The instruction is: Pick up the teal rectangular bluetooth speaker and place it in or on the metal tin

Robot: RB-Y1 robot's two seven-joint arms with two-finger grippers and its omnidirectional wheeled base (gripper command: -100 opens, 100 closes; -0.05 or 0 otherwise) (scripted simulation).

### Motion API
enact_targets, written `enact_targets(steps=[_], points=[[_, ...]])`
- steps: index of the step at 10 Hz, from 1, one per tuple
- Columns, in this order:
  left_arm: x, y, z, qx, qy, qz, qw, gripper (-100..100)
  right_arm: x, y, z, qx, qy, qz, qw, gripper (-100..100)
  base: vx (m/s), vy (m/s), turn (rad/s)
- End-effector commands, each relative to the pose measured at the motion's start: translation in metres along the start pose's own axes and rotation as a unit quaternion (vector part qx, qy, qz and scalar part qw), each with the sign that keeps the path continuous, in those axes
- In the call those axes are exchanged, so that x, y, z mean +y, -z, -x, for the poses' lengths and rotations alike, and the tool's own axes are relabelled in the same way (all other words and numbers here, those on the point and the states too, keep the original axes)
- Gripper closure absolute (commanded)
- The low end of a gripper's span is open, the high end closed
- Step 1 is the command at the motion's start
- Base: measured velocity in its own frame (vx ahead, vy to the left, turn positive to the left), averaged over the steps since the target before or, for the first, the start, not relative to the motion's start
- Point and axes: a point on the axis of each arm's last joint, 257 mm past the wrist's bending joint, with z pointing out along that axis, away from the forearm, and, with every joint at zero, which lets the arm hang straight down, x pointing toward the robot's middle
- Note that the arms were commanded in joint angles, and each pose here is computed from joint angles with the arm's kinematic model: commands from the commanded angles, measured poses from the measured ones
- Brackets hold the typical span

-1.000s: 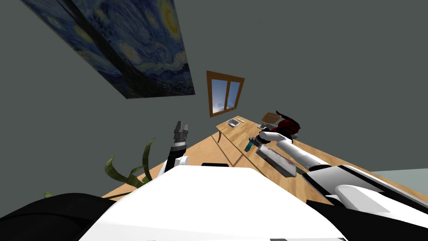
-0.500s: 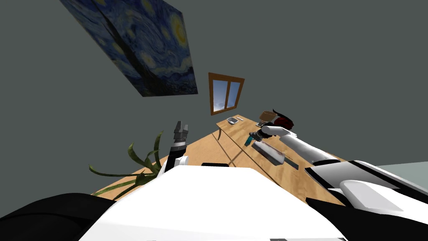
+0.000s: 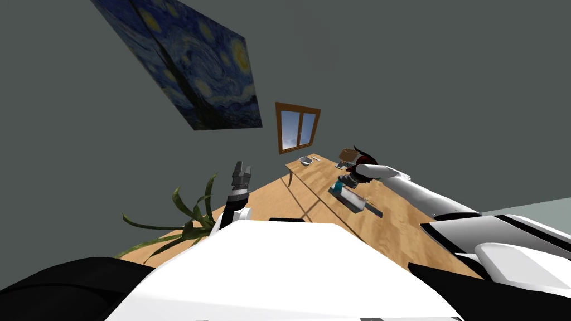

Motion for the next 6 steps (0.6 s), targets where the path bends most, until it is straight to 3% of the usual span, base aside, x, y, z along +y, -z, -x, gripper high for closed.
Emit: enact_targets(steps=[1, 5, 6], points=[[0.0, 0.0, 0.0, 0.0, 0.0, 0.0, 1.0, 0, -0.023, 0.004, 0.002, 0.011, -0.004, -0.019, 0.9997, 100, 0.092, -0.083, -0.001], [0.0, 0.0, 0.0, 0.0, 0.0, 0.0, 1.0, 0, -0.086, 0.015, -0.006, 0.047, -0.019, -0.075, 0.9959, 100, 0.14, -0.083, -0.017], [0.0, 0.0, 0.0, 0.0, 0.0, 0.0, 1.0, 0, -0.086, 0.015, -0.006, 0.047, -0.019, -0.075, 0.9959, 100, 0.105, -0.083, -0.006]])
